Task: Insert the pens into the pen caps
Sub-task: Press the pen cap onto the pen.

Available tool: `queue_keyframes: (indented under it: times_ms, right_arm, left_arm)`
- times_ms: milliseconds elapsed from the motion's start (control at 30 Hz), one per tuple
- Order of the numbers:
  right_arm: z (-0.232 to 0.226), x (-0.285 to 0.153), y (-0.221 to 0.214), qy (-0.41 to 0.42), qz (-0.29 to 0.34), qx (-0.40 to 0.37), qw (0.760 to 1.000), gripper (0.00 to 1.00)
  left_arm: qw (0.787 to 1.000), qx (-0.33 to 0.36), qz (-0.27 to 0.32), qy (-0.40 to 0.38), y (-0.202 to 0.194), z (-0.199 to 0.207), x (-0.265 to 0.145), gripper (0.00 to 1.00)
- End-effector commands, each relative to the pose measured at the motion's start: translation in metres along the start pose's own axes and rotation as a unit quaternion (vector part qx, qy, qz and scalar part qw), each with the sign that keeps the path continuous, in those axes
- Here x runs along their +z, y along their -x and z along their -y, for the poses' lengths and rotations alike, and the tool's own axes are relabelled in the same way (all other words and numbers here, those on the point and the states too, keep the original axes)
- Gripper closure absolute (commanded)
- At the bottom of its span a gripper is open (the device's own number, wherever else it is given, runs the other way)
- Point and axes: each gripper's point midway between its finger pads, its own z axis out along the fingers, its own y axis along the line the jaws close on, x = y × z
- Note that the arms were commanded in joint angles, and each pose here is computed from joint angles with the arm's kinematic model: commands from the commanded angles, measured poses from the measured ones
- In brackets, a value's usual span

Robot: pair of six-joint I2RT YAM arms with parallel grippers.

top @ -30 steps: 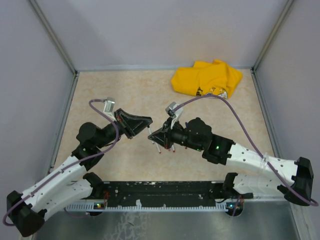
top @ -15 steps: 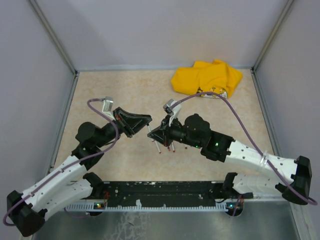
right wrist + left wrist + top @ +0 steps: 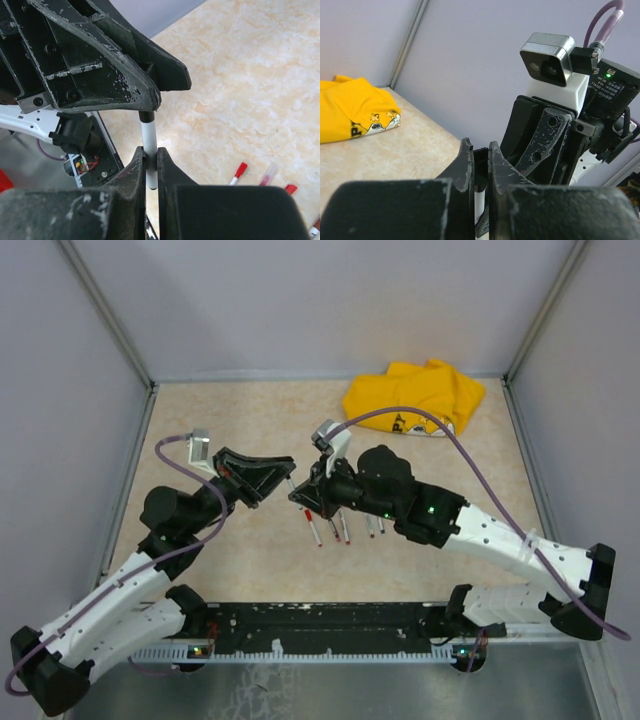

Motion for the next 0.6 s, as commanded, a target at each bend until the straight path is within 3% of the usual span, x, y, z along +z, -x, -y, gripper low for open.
queue_keyframes:
  times_ms: [0, 267, 567]
  right_arm:
    - [-0.002, -0.070, 0.225, -0.036, 0.357, 0.005, 0.933, 1.00]
    - [-0.013, -0.075, 0.245, -0.026, 0.357, -0.022, 0.934, 1.00]
    - [0.005, -0.047, 0.148, -0.012, 0.273, 0.006, 0.962, 1.00]
  left_arm:
    - [0.977, -0.072, -0.201, -0.019, -0.100, 0.000, -0.035, 1.00]
    - [0.976, -0.077, -0.201, -0.013, -0.100, -0.001, -0.039, 1.00]
    - [0.978, -0.057, -0.202, -0.013, -0.096, 0.000, -0.038, 1.00]
